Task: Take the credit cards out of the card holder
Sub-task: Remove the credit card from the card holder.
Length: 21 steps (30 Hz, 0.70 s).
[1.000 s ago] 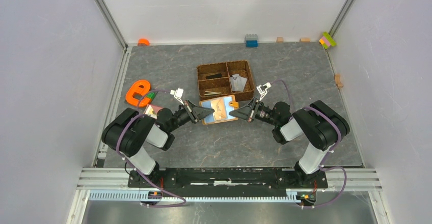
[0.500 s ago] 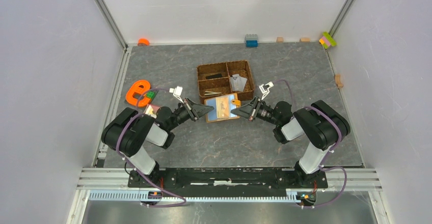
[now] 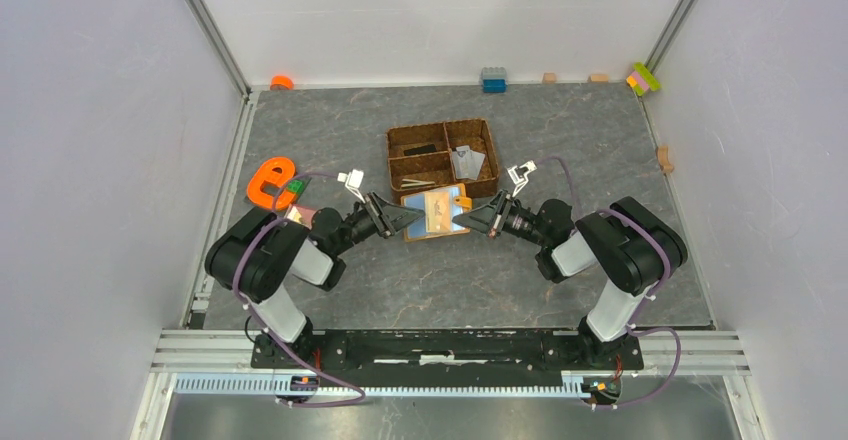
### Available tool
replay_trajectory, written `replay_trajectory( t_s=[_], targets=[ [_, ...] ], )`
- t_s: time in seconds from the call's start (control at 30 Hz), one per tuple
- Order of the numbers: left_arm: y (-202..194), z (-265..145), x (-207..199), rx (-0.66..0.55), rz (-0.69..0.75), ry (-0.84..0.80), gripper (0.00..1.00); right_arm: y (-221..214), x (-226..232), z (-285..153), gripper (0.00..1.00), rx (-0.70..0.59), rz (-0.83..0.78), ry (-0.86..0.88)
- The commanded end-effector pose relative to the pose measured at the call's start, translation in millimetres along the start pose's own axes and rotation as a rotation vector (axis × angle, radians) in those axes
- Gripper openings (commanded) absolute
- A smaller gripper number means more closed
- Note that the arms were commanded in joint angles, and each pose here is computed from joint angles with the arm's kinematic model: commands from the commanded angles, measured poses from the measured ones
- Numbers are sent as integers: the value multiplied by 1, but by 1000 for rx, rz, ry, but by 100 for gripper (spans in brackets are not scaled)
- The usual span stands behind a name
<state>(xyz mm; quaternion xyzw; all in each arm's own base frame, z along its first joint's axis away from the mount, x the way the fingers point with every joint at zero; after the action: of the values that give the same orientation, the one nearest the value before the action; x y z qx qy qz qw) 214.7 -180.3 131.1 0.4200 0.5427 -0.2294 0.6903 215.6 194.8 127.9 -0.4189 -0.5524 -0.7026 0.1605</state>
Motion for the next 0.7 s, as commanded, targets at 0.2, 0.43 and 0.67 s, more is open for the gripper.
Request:
replay_trajectory(
  t_s=[0.2,0.43,0.67],
  targets=[
    [3,14,-5,54,-2,-66,46,35,54,-4,0,-240,-333,319],
    [1,20,-4,89,-19,-76,41,35,54,-3,0,-239,-334,322],
    [-1,22,-6,98,-11,-85,14,35,54,-3,0,-237,-332,321]
  ],
)
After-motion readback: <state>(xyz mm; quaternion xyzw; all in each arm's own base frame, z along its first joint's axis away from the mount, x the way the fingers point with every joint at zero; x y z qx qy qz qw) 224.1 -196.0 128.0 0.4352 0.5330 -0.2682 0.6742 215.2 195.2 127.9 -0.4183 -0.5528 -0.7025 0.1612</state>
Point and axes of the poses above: each gripper's point midway between its finger pads, its own z axis out along the fingers, its own x axis along the line the jaws close on, y = z × x, the point moved 9 cm from there along -z, back along the fingers, and after that the axes turned 11 degrees about -z, right-handed, at the moved point
